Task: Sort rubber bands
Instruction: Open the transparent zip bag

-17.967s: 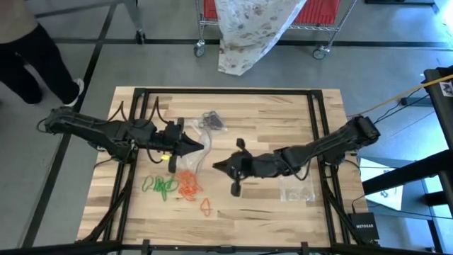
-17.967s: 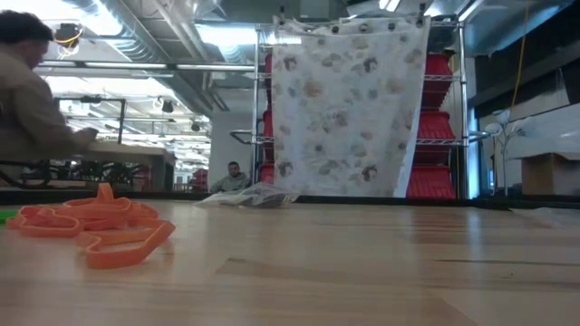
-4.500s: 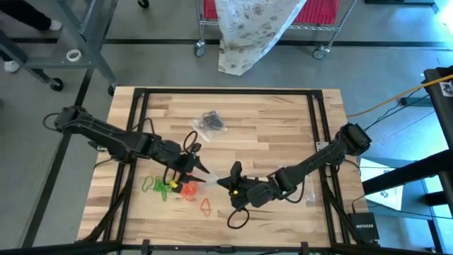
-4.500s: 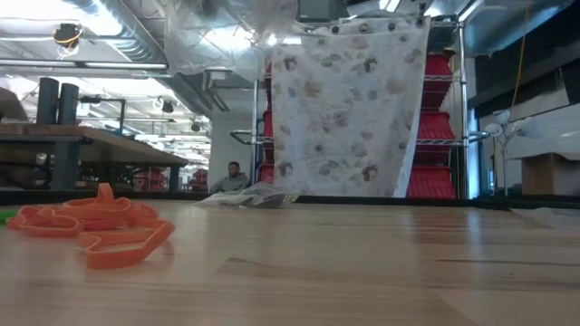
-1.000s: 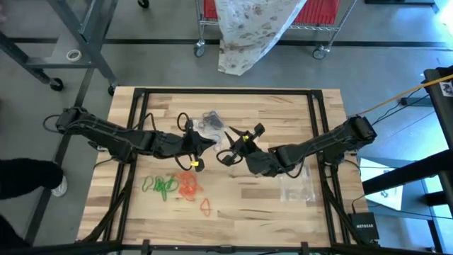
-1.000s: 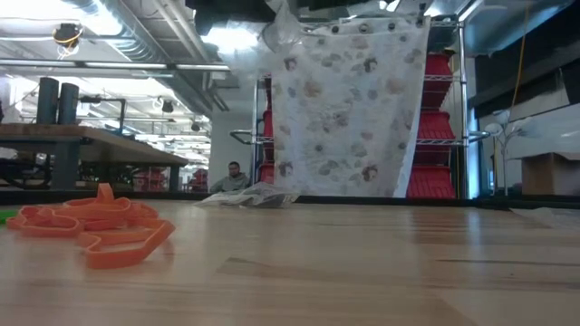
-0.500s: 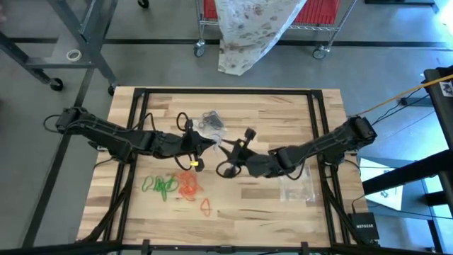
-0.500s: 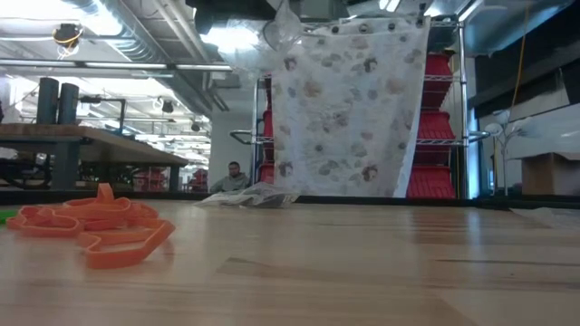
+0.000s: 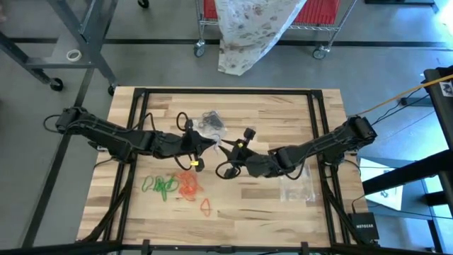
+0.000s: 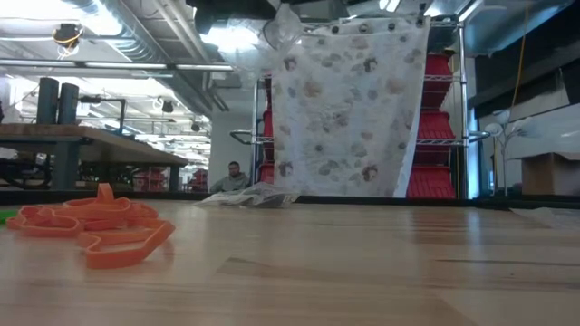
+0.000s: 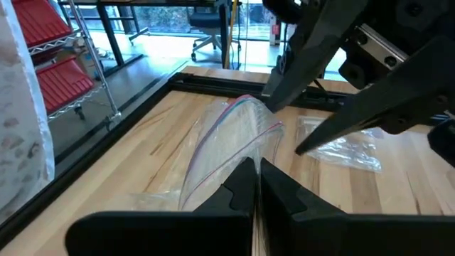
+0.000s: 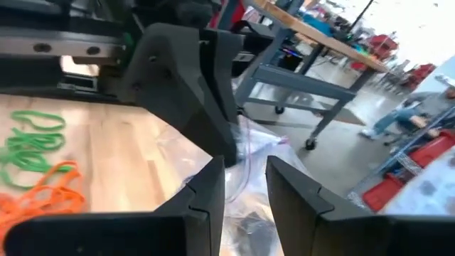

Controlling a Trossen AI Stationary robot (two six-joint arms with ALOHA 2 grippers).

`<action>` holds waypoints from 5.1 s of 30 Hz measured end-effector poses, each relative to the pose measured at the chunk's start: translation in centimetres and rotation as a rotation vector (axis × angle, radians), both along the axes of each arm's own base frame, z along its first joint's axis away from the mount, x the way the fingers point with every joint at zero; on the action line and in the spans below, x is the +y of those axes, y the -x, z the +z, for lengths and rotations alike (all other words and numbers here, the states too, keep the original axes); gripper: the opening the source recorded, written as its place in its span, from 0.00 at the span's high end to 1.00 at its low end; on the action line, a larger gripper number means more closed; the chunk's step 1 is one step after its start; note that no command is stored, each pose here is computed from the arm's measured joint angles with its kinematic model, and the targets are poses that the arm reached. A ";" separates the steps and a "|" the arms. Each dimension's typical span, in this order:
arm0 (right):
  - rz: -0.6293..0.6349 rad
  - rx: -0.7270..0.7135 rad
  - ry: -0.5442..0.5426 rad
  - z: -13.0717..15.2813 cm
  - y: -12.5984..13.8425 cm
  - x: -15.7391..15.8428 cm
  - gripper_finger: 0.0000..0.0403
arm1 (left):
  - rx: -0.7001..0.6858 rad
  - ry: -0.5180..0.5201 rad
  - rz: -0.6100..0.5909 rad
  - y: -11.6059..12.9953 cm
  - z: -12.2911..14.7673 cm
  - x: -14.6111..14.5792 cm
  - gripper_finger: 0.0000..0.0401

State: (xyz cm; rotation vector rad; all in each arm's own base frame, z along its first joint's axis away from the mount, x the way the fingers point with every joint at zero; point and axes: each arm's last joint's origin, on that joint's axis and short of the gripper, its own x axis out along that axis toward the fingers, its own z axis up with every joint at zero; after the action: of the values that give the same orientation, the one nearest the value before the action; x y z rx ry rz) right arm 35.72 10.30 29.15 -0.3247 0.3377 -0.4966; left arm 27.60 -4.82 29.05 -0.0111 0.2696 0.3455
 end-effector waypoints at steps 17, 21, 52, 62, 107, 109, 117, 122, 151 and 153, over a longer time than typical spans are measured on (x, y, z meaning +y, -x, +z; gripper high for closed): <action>-0.018 0.100 0.261 -0.2 -0.9 -0.6 0.76 | -0.043 0.022 -0.001 -0.2 0.3 0.0 1.00; -0.096 0.134 0.371 -0.2 -1.2 -0.6 0.76 | -0.041 0.023 0.003 -0.2 0.3 0.0 1.00; -0.051 -0.163 -0.225 2.5 0.8 -2.9 1.00 | 0.088 -0.161 -0.118 0.3 -0.5 -1.6 1.00; 0.165 -0.135 -0.557 3.1 1.7 -2.7 1.00 | 0.137 -0.190 -0.151 0.7 -0.9 -2.4 1.00; 0.164 -0.138 -0.631 -0.9 2.6 -0.9 0.69 | -0.026 -0.018 -0.104 0.4 0.3 -2.5 1.00; 0.148 -0.151 -0.618 -0.6 2.7 -1.0 0.69 | -0.027 -0.018 -0.104 0.4 0.3 -2.5 1.00; 0.115 -0.161 -0.600 -0.7 2.7 -1.1 0.69 | -0.028 -0.018 -0.104 0.4 0.3 -2.5 1.00; 0.101 -0.178 -0.594 -0.6 2.7 -1.2 0.69 | -0.030 -0.017 -0.104 0.4 0.3 -2.5 1.00; 0.086 -0.139 -0.618 -1.2 2.7 -1.1 0.69 | -0.028 -0.024 -0.106 0.4 0.3 -2.5 1.00; 0.087 -0.143 -0.642 -1.2 2.7 -1.1 0.69 | -0.028 -0.024 -0.106 0.4 0.3 -2.5 1.00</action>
State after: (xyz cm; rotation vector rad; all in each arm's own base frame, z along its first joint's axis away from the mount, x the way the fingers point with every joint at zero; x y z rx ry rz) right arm 33.04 9.19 27.92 0.3172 0.3244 -0.3015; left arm 27.24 -7.33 29.36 0.0219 0.2373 0.2433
